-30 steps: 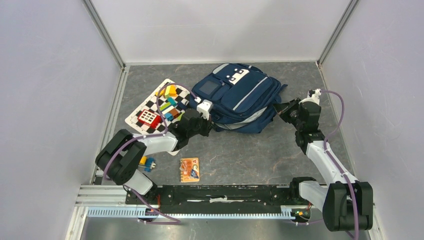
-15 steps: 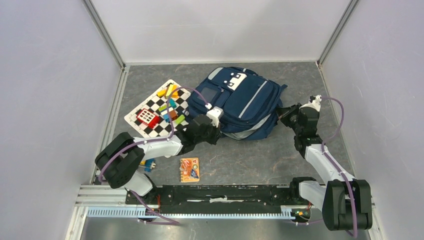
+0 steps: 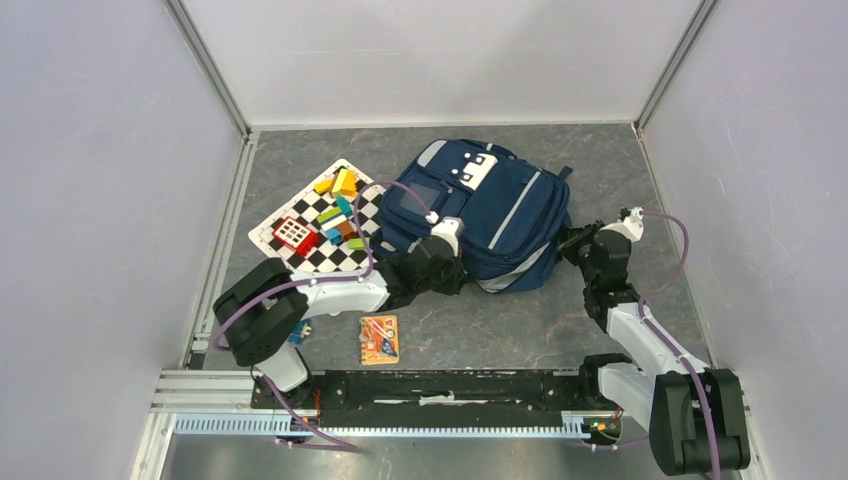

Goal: Pack the student bag
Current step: Zip the student bag at the center of the board.

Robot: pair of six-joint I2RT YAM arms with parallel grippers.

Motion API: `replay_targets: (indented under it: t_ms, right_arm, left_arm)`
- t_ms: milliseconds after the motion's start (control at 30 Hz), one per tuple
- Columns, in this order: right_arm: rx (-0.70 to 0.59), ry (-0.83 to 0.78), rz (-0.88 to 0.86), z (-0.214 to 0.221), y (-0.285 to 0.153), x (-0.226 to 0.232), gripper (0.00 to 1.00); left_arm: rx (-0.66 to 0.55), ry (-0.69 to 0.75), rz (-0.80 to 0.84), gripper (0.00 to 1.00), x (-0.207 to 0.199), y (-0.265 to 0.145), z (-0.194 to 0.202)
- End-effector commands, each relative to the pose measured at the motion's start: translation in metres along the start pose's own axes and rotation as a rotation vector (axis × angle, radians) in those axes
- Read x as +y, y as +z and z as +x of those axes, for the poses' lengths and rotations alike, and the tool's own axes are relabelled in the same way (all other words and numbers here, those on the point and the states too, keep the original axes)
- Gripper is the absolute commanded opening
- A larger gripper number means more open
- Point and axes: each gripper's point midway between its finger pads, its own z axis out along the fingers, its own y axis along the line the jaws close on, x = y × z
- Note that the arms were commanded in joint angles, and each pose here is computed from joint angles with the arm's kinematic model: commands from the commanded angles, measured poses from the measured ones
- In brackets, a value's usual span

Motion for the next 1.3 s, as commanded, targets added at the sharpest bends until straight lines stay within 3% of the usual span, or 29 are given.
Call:
replay_targets:
  t_ms: [0,233,667,867,933,1067,1133,1267]
  right_arm:
    - [-0.09,-0.016,-0.033,-0.015,0.001,0.012,0.0]
    - [-0.092,-0.061,0.024,-0.008,-0.001,-0.008,0.0]
    - [-0.094,-0.089,0.067,-0.003,0.0,-0.021,0.0]
    - [-0.115,-0.187,0.084,-0.011,0.0,-0.023,0.0]
    - [-0.117,-0.244,0.087,-0.016,0.0,-0.021,0.0]
    - [-0.084,-0.416,0.133,-0.025,-0.006,-0.025,0.04]
    - [-0.051,-0.49,0.143,-0.027,-0.012,-0.026,0.21]
    - [0.062,-0.62,0.195,-0.025,-0.032,-0.035,0.6]
  left_arm:
    - [-0.025,-0.065,0.195,0.02,-0.08,0.002,-0.014]
    - [0.009,-0.09,0.202,0.02,-0.095,0.004,0.005]
    - [0.02,-0.085,0.337,0.04,-0.194,0.011,0.013]
    - [0.016,-0.074,0.33,0.07,-0.197,0.012,0.011]
    - [0.007,-0.064,0.31,0.16,-0.189,0.008,0.011]
    - [-0.006,-0.051,0.244,0.54,-0.163,-0.006,0.014]
    - [-0.005,-0.05,0.215,0.67,-0.149,-0.016,0.017]
    - [0.023,-0.057,0.134,0.82,-0.114,-0.033,0.026]
